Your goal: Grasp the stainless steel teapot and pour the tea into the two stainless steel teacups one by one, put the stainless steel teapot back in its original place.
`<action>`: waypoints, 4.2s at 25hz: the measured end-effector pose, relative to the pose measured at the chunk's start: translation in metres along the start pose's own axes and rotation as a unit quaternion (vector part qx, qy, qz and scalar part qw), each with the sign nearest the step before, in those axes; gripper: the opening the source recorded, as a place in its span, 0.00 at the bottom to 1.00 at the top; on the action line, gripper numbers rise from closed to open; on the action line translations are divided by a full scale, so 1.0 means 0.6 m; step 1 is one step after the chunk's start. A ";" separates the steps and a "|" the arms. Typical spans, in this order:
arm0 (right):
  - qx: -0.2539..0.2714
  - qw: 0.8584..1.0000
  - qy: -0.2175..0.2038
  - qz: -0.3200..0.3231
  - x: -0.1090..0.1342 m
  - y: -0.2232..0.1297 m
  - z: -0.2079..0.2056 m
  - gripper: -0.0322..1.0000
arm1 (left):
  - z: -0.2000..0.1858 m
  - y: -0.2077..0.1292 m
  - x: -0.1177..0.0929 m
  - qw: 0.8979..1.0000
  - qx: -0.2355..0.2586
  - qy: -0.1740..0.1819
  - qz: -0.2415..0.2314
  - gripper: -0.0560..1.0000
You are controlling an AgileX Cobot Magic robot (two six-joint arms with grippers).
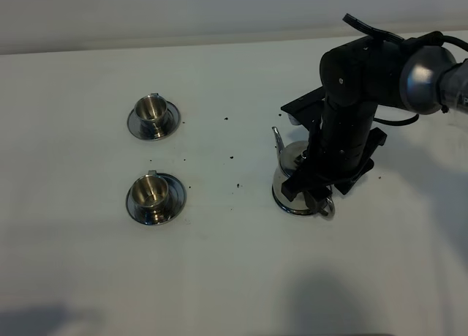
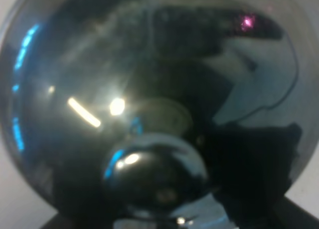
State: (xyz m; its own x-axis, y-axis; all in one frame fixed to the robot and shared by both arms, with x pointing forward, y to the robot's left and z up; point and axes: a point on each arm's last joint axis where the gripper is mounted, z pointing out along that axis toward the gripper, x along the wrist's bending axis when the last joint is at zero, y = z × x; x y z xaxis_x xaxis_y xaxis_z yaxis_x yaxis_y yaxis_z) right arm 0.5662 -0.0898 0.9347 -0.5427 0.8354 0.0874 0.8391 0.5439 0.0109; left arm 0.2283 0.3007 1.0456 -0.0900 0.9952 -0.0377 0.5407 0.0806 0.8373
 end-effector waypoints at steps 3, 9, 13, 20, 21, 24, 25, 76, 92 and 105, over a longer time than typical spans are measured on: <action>0.000 1.000 -0.001 0.001 0.000 0.000 0.000 0.49 | 0.000 0.000 0.000 1.000 0.000 0.000 0.000 0.42; 0.000 1.000 -0.001 0.002 0.000 0.000 0.000 0.35 | 0.000 0.000 0.000 1.000 0.000 0.000 0.000 0.42; 0.000 1.000 -0.002 0.001 -0.001 0.000 0.000 0.23 | 0.000 0.000 0.000 1.000 0.000 0.000 0.000 0.42; -0.002 1.000 -0.002 0.001 -0.001 0.001 0.000 0.21 | 0.000 0.000 0.000 1.000 0.000 0.000 0.000 0.42; -0.002 1.000 -0.002 0.000 -0.001 0.001 0.000 0.21 | 0.000 0.000 0.000 1.000 0.000 0.000 0.000 0.42; -0.002 1.000 -0.002 -0.002 -0.001 0.001 0.000 0.21 | 0.000 0.000 0.000 1.000 0.000 0.000 0.000 0.42; -0.002 1.000 -0.002 -0.002 -0.001 0.001 0.000 0.21 | 0.000 0.000 0.000 1.000 0.000 0.000 0.000 0.42; -0.119 0.989 -0.022 -0.080 0.015 0.037 -0.097 0.21 | 0.000 0.000 0.000 1.000 0.000 0.000 0.000 0.42; -0.130 0.965 -0.091 -0.211 0.086 0.180 -0.086 0.21 | 0.000 0.000 0.000 1.000 0.000 0.000 0.000 0.42; -0.134 0.941 -0.147 -0.274 0.114 0.235 -0.025 0.21 | 0.000 0.000 0.000 1.000 0.000 0.000 0.000 0.42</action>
State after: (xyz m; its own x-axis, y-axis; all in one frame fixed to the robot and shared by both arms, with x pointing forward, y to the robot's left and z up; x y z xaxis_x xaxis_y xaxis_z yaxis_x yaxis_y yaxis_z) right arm 0.6482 0.0428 0.9571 -0.8511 0.4418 -0.2837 0.3874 0.8931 0.2287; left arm 0.2283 0.3007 1.0456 -0.0900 0.9952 -0.0377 0.5407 0.0806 0.8373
